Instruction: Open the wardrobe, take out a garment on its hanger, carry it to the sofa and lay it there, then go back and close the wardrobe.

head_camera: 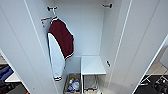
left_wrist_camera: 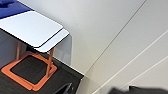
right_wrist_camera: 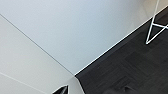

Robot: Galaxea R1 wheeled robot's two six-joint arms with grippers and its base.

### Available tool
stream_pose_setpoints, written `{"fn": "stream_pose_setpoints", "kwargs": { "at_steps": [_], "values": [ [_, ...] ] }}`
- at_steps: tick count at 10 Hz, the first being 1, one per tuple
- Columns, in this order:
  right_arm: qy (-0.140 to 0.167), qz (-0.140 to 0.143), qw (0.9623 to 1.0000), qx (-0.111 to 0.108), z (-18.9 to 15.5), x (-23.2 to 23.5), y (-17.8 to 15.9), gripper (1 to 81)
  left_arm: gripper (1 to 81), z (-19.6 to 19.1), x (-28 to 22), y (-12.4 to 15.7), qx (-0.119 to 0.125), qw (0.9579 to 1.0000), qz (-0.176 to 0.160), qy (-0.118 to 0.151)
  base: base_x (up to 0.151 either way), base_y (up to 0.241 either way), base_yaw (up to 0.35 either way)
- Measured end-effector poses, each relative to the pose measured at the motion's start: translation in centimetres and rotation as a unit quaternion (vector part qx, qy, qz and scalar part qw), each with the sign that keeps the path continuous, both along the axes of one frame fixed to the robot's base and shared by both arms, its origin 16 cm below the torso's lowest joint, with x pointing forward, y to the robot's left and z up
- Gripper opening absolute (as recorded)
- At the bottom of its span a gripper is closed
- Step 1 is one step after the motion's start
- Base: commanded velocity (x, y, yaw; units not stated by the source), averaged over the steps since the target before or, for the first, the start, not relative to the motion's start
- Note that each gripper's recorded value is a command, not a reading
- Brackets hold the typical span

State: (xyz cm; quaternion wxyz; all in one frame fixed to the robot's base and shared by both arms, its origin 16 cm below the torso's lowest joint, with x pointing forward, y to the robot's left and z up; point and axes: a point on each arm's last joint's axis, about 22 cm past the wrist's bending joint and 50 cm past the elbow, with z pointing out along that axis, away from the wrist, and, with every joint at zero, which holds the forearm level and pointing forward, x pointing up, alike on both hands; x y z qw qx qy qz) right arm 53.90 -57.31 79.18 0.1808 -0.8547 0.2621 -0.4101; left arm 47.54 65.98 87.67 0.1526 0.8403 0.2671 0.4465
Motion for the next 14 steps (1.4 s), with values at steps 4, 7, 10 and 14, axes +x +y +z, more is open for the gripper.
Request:
{"fn": "stream_pose_setpoints", "kwargs": {
  "at_steps": [4,7,10,14],
  "values": [
    [-0.001,0.034,0.9884,0.148,1.3,2.7,12.7,81.1,81.1,0.0,7.9,-13.2,-0.103,0.9934,-0.052,0.004,0.0,0.0,0.0],
    [0.019,0.087,0.9711,0.221,1.4,1.4,22.1,81.1,81.1,-3.3,9.4,-18.9,-0.122,0.9885,-0.074,0.051,0.0,0.0,0.0],
    [0.037,0.121,0.9532,0.274,0.8,0.2,29.5,81.1,81.1,-7.9,9.6,-31.4,-0.163,0.9718,-0.144,0.091,0.0,0.0,0.0],
    [0.082,0.204,0.9222,0.318,-3.8,-5.6,43.0,81.1,81.1,-13.8,6.6,-41.2,-0.196,0.9529,-0.192,0.129,0.0,0.0,0.0]
  ]
}}
